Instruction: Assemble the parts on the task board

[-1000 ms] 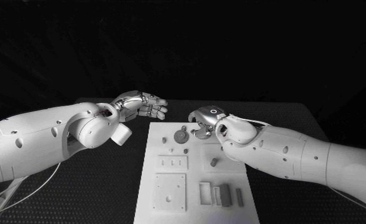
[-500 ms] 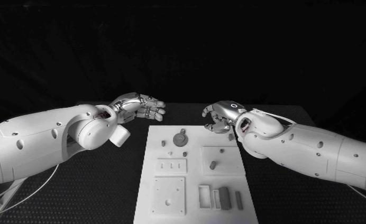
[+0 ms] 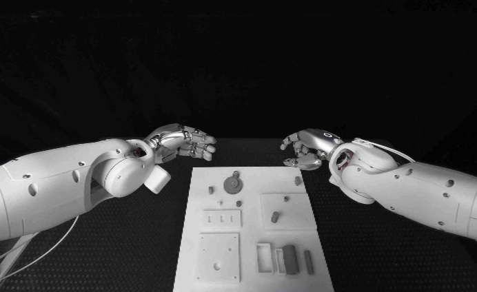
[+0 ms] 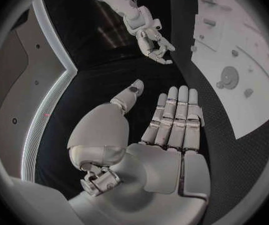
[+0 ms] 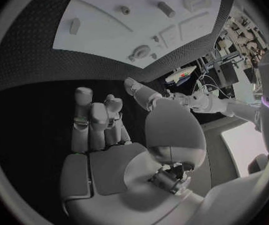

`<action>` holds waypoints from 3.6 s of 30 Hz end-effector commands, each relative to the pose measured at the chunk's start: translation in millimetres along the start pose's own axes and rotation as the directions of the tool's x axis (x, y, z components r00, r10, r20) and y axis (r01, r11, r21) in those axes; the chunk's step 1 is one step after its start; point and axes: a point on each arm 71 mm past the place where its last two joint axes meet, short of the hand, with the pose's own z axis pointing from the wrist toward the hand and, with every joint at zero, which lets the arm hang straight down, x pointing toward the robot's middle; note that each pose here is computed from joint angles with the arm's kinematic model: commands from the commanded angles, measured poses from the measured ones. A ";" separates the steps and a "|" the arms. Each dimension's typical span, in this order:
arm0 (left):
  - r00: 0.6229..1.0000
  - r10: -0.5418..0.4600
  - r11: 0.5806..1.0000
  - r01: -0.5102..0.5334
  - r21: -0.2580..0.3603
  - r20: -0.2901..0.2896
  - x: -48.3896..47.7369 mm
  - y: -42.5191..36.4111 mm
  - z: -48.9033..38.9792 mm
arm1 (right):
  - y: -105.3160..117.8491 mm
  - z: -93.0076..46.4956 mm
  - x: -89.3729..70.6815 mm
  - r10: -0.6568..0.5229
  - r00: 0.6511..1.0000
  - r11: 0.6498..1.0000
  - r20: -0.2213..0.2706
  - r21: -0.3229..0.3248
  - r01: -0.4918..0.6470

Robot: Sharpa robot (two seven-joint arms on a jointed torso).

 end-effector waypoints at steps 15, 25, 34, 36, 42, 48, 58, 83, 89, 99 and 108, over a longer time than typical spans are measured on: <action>1.000 0.014 1.000 -0.014 0.006 -0.009 2.0 2.6 2.2 | -63.7 -10.3 20.6 0.026 0.997 0.998 -0.071 0.052 -0.022; 1.000 0.011 1.000 -0.011 0.006 -0.016 3.3 4.6 3.8 | -72.7 -14.9 40.1 0.041 0.995 0.998 -0.094 0.060 -0.036; 1.000 0.010 1.000 -0.010 0.007 -0.021 3.4 4.7 2.8 | -75.7 -17.0 59.1 0.057 0.990 0.997 -0.126 0.068 -0.049; 1.000 0.010 1.000 -0.010 0.006 -0.020 3.0 4.9 2.1 | -75.1 -17.0 60.6 0.058 0.991 0.997 -0.122 0.066 -0.050; 1.000 0.009 1.000 -0.009 0.006 -0.023 4.0 4.7 1.8 | -75.9 -15.9 61.8 0.058 0.991 0.996 -0.123 0.070 -0.050; 1.000 0.008 1.000 -0.008 0.005 -0.026 4.6 4.6 1.0 | -74.7 -13.8 63.3 0.060 0.991 0.996 -0.118 0.071 -0.052; 1.000 0.007 1.000 -0.007 0.004 -0.030 6.8 4.2 0.7 | -76.0 -11.9 70.2 0.064 0.989 0.995 -0.134 0.080 -0.053; 0.999 0.007 1.000 -0.007 0.000 -0.032 6.8 4.4 0.9 | -73.6 -10.5 73.9 0.074 0.989 0.995 -0.127 0.080 -0.064; 0.999 0.007 1.000 -0.007 -0.001 -0.031 6.5 4.5 0.5 | -75.3 -10.9 73.7 0.071 0.990 0.994 -0.125 0.091 -0.060; 0.999 0.006 1.000 -0.006 -0.003 -0.037 8.0 4.4 1.0 | -73.8 -9.8 74.2 0.071 0.990 0.994 -0.123 0.093 -0.060; 0.999 0.006 1.000 -0.006 -0.005 -0.035 7.7 4.6 0.7 | -73.7 -9.1 73.4 0.064 0.992 0.994 -0.109 0.100 -0.053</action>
